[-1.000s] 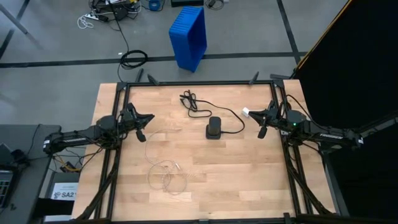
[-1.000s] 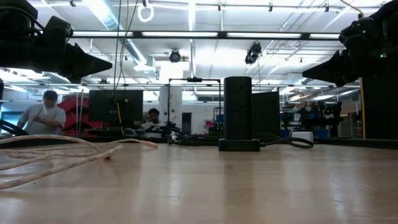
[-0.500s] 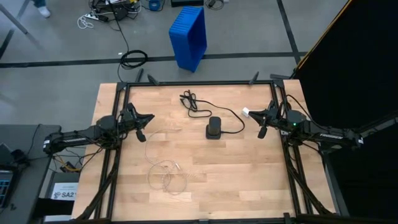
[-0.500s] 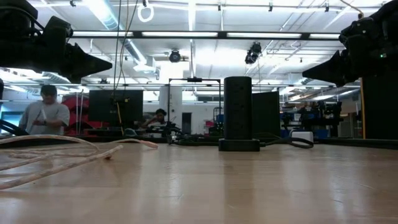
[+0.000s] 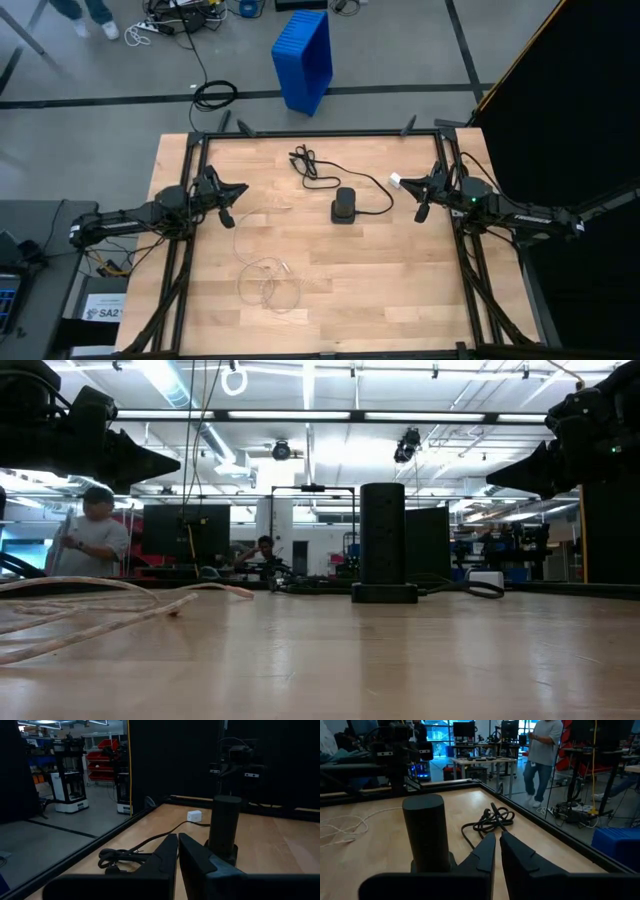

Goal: Insert USB
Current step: Return to Home Position

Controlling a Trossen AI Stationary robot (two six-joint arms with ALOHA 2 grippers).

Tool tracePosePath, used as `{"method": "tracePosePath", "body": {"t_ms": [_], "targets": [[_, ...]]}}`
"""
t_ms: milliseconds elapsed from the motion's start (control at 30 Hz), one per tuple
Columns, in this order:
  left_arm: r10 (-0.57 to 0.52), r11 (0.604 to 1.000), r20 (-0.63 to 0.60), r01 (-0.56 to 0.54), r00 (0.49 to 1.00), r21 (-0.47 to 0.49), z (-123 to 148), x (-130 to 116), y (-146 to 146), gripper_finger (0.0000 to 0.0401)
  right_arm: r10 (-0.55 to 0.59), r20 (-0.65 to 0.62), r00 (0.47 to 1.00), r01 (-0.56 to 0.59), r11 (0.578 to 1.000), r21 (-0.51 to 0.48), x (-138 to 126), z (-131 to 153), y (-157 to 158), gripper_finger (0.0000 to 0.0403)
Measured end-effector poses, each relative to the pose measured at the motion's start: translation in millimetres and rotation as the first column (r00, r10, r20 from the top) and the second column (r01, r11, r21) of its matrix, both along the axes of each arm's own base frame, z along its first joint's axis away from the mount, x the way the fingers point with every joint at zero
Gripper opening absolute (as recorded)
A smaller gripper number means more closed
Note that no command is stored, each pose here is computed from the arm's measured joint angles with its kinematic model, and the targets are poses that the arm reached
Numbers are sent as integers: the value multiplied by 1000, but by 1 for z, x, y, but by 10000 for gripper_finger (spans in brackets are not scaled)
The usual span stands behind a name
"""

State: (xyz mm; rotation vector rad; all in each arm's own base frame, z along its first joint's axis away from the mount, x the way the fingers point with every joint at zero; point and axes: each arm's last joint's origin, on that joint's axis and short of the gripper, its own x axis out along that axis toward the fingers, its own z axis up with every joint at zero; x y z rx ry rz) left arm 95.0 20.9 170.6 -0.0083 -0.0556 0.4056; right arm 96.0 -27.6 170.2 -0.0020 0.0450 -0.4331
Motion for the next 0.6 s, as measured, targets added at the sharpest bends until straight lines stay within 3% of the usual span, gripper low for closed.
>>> {"method": "tracePosePath", "body": {"t_ms": [600], "targets": [[0,1000,0,0,1000,0,0,0,0,1,0,0,1000,0,1000,0,0,0,0,1]]}}
